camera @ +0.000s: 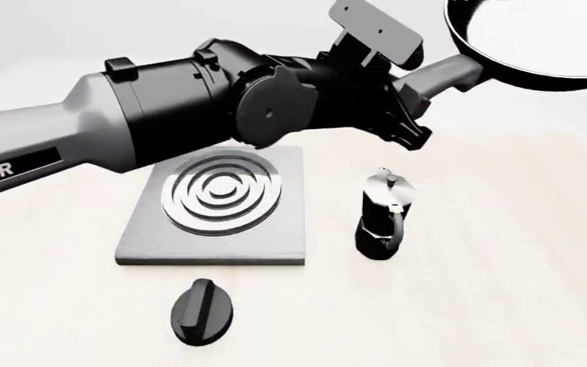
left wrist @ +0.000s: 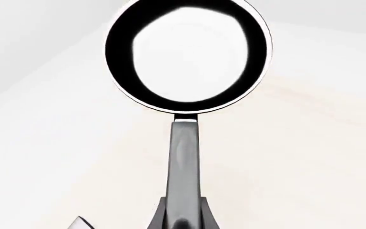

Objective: Put the frying pan on the stove.

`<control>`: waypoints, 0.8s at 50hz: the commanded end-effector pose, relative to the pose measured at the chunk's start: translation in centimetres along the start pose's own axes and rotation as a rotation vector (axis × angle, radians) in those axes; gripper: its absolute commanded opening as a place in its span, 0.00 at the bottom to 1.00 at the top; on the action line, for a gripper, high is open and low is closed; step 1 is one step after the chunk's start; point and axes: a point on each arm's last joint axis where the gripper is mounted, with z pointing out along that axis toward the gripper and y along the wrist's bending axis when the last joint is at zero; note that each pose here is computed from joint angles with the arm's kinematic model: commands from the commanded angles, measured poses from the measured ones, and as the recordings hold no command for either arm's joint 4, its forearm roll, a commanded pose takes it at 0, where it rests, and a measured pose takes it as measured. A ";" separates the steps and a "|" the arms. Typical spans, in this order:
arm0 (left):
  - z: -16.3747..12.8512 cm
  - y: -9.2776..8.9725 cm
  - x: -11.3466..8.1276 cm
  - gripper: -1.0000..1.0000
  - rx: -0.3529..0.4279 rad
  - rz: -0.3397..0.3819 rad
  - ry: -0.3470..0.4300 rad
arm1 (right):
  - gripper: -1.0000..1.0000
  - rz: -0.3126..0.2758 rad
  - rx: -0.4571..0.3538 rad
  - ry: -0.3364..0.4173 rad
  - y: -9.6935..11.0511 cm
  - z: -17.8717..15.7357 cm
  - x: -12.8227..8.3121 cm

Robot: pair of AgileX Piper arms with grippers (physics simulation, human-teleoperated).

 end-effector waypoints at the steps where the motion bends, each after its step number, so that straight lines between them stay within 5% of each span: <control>1: -3.4 2.4 -0.6 0.00 -0.061 -0.037 -0.059 | 1.00 -0.011 -0.005 -0.003 -0.1 -0.1 -0.1; 40: -9.2 7.4 4.7 0.00 -0.234 -0.123 -0.010 | 1.00 -0.030 -0.014 -0.012 -0.2 -0.3 -0.2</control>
